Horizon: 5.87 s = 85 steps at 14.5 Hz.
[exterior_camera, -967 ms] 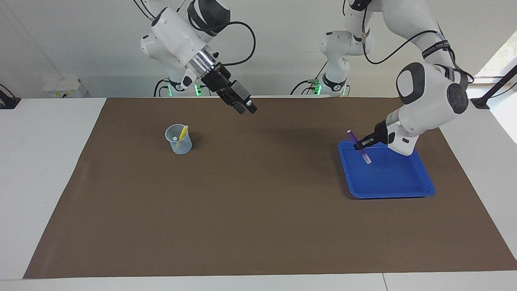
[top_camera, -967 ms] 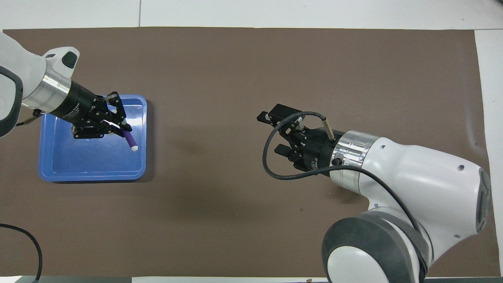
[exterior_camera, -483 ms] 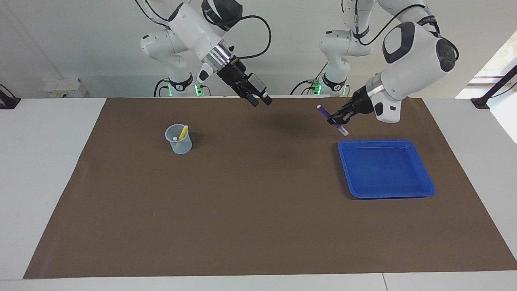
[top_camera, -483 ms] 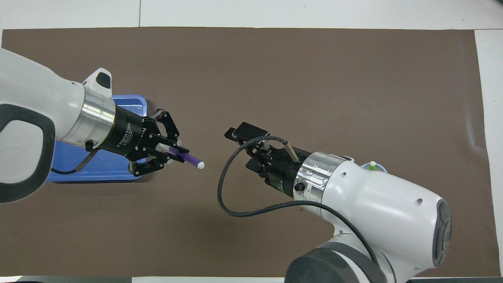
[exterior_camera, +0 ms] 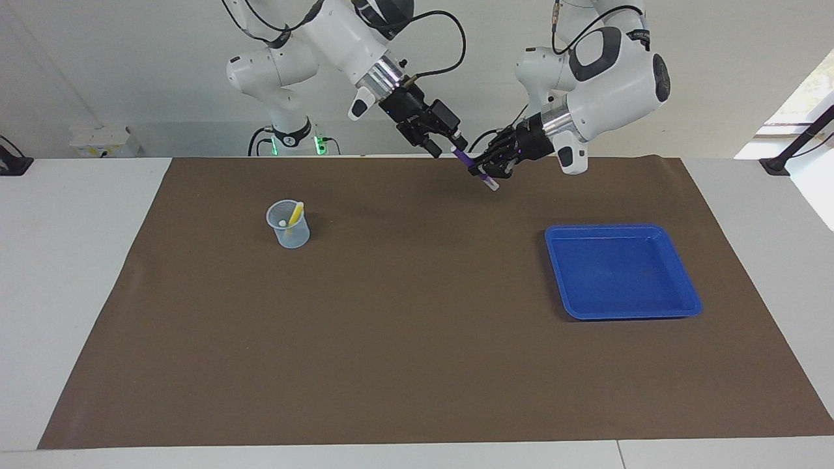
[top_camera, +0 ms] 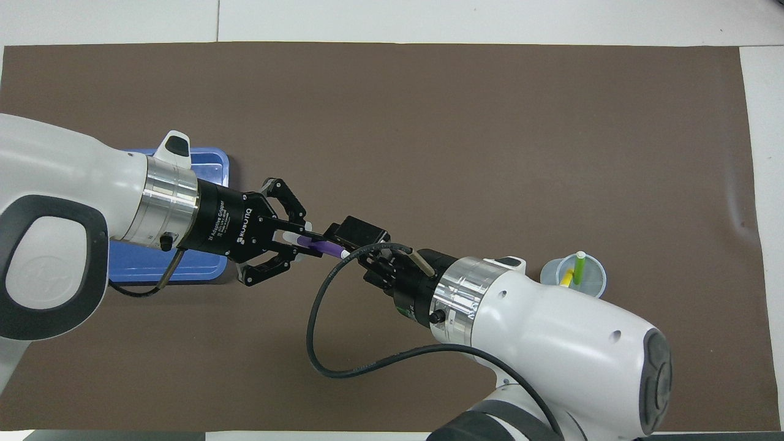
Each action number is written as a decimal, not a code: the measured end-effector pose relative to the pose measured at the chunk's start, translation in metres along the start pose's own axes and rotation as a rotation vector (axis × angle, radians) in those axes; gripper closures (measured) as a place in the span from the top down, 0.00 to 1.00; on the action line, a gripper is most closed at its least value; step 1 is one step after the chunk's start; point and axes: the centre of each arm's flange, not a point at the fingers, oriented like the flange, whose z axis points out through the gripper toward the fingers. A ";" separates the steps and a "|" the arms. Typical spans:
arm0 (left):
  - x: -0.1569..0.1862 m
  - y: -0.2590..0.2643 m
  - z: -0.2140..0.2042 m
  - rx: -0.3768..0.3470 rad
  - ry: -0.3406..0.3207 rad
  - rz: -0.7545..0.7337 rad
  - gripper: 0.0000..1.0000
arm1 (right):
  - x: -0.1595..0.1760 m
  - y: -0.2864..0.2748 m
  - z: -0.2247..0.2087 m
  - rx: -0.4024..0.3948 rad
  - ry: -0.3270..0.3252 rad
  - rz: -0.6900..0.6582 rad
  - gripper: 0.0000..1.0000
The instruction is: Transfer and insert pens with both arms
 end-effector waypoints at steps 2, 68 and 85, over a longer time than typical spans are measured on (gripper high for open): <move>-0.001 -0.001 0.003 -0.008 -0.008 -0.004 0.17 | -0.001 0.000 0.001 -0.004 -0.003 -0.034 0.95; 0.071 -0.011 -0.183 0.631 0.548 1.172 1.00 | 0.197 0.078 -0.194 -0.931 -0.246 -0.975 1.00; 0.075 -0.012 -0.185 0.611 0.534 1.166 1.00 | 0.277 0.056 -0.274 -0.900 -0.203 -0.659 1.00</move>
